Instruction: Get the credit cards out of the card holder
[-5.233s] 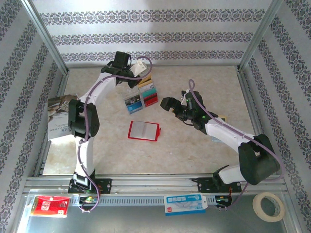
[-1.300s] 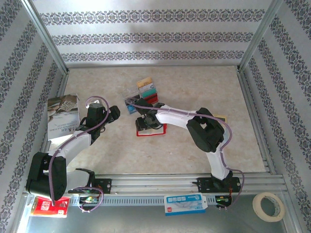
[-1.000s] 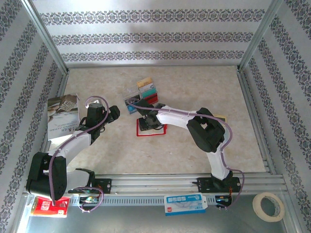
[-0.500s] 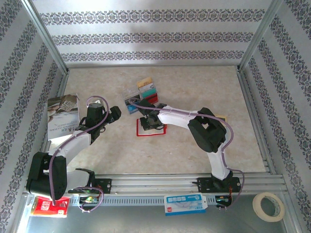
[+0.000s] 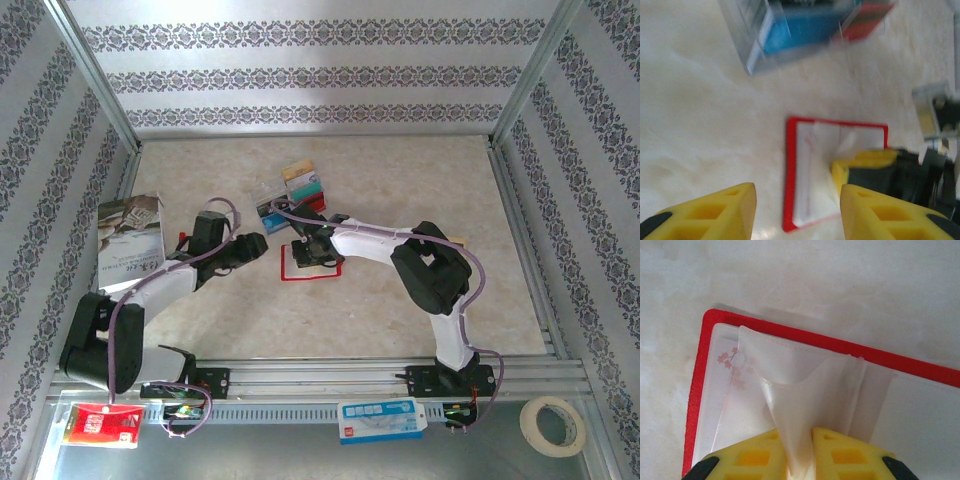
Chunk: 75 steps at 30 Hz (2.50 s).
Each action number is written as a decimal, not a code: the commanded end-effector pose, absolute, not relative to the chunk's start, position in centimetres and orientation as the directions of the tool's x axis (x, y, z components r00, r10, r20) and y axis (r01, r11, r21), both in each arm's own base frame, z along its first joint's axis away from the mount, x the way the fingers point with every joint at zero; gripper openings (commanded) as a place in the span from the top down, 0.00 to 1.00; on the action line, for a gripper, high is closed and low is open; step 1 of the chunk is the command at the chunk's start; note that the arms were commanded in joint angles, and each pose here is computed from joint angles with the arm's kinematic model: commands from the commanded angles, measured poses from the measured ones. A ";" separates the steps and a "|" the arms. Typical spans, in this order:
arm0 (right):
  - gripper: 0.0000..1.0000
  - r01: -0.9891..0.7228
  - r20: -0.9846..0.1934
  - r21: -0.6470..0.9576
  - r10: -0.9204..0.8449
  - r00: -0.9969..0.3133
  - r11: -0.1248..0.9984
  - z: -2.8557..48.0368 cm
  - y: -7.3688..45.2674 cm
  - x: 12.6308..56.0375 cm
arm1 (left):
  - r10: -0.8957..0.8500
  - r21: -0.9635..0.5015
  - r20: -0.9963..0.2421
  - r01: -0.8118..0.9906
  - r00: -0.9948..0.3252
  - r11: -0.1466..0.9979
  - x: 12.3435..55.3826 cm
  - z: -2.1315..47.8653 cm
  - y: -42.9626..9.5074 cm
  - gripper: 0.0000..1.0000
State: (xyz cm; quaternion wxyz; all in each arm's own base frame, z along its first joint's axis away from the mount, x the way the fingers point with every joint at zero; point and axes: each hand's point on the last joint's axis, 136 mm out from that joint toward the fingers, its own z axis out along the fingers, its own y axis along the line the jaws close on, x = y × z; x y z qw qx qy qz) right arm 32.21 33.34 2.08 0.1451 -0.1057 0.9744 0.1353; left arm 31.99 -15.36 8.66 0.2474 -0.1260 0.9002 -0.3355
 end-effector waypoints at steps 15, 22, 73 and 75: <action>0.80 -0.165 -0.179 0.234 -0.125 -0.976 0.958 -1.7 31.3 30.0 | -0.380 -0.694 -0.224 -0.126 -0.898 0.708 30.2 5.8 -21.2 0.76; 0.80 -0.162 -0.178 0.238 -0.121 -0.977 0.958 -1.7 31.2 30.1 | -0.383 -0.708 -0.197 -0.139 -0.902 0.692 30.8 5.1 -22.0 0.80; 0.78 -0.110 -0.288 0.555 0.066 -0.955 0.825 7.1 33.0 32.5 | -0.298 -0.743 -0.164 -0.081 -0.940 0.664 31.1 5.1 -24.6 0.83; 0.77 -0.111 -0.321 0.577 0.099 -0.942 0.809 8.7 32.6 32.8 | -0.291 -0.772 -0.174 -0.053 -0.941 0.633 31.5 6.3 -25.4 0.83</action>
